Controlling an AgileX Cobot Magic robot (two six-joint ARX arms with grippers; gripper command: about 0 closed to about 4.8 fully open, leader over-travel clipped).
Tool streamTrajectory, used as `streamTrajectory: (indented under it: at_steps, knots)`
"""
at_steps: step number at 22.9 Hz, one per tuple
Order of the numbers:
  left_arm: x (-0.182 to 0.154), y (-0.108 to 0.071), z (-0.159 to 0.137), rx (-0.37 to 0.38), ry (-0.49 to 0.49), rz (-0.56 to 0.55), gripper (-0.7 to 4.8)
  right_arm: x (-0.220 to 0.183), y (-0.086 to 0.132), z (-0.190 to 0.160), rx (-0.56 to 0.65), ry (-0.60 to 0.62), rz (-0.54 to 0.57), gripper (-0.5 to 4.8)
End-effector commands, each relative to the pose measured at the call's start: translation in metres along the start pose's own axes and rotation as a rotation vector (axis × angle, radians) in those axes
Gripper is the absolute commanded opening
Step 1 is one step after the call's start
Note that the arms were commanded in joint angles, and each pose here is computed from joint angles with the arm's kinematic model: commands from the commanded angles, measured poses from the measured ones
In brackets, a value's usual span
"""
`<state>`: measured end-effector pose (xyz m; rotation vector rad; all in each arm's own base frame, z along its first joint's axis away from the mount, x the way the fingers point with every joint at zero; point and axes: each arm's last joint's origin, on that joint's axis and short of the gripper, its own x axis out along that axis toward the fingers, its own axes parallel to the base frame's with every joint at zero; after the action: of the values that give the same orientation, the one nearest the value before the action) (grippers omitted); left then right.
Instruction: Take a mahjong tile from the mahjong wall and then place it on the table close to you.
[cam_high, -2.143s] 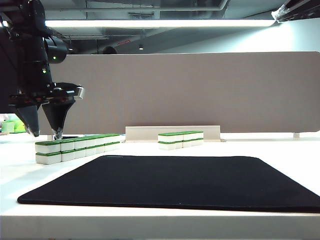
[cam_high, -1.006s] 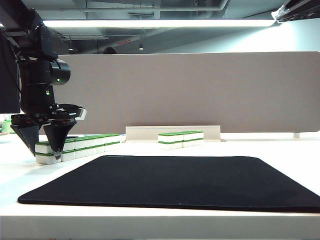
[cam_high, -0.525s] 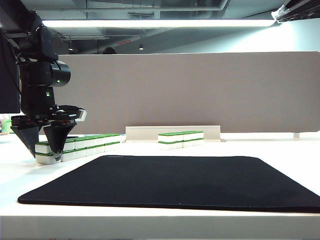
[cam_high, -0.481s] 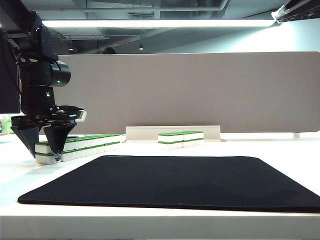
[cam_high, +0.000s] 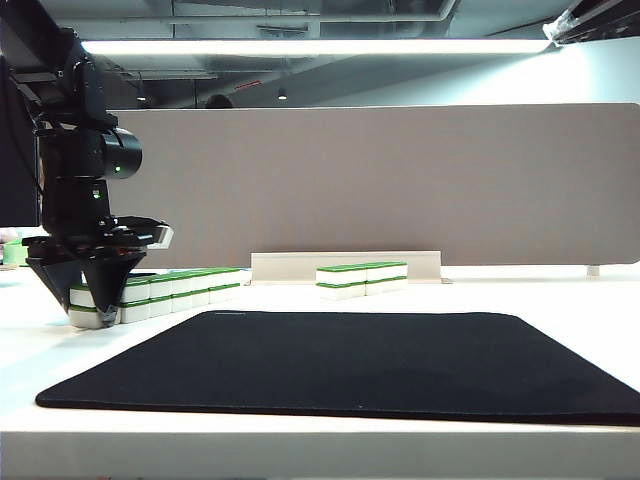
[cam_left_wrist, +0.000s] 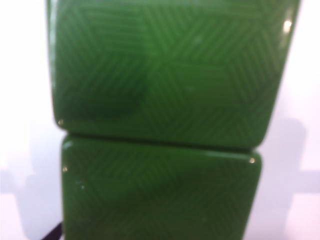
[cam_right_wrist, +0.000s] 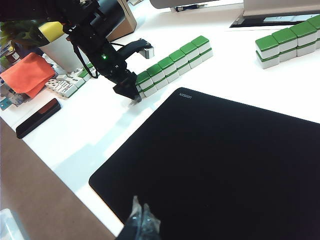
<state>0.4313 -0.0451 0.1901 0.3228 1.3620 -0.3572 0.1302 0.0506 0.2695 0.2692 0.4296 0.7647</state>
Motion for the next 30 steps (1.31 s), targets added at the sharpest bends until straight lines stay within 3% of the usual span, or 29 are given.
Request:
streamTrajectory:
  at_steps: [1, 4, 15, 21, 25, 30]
  knots:
    - [-0.002, 0.001, 0.001, -0.001, -0.011, 0.002, 2.61, -0.001, 0.001, 0.003, -0.009, -0.014, 0.007, -0.01]
    - [-0.002, 0.001, 0.001, -0.002, -0.007, 0.001, 2.00, -0.001, 0.001, 0.003, -0.010, -0.014, 0.007, -0.01]
    - [-0.011, -0.001, -0.004, -0.044, 0.021, -0.008, 2.00, -0.001, 0.001, 0.003, -0.010, -0.014, 0.007, -0.01]
    - [-0.045, -0.006, -0.010, -0.049, -0.026, 0.003, 2.00, -0.001, 0.001, 0.003, -0.009, -0.014, 0.007, -0.01]
    - [-0.068, -0.018, -0.011, -0.043, -0.075, 0.004, 2.00, -0.001, 0.001, 0.003, -0.009, -0.014, 0.007, -0.01]
    - [-0.088, -0.069, 0.000, 0.096, -0.155, -0.015, 2.00, -0.001, 0.001, 0.003, -0.009, -0.014, 0.007, -0.01]
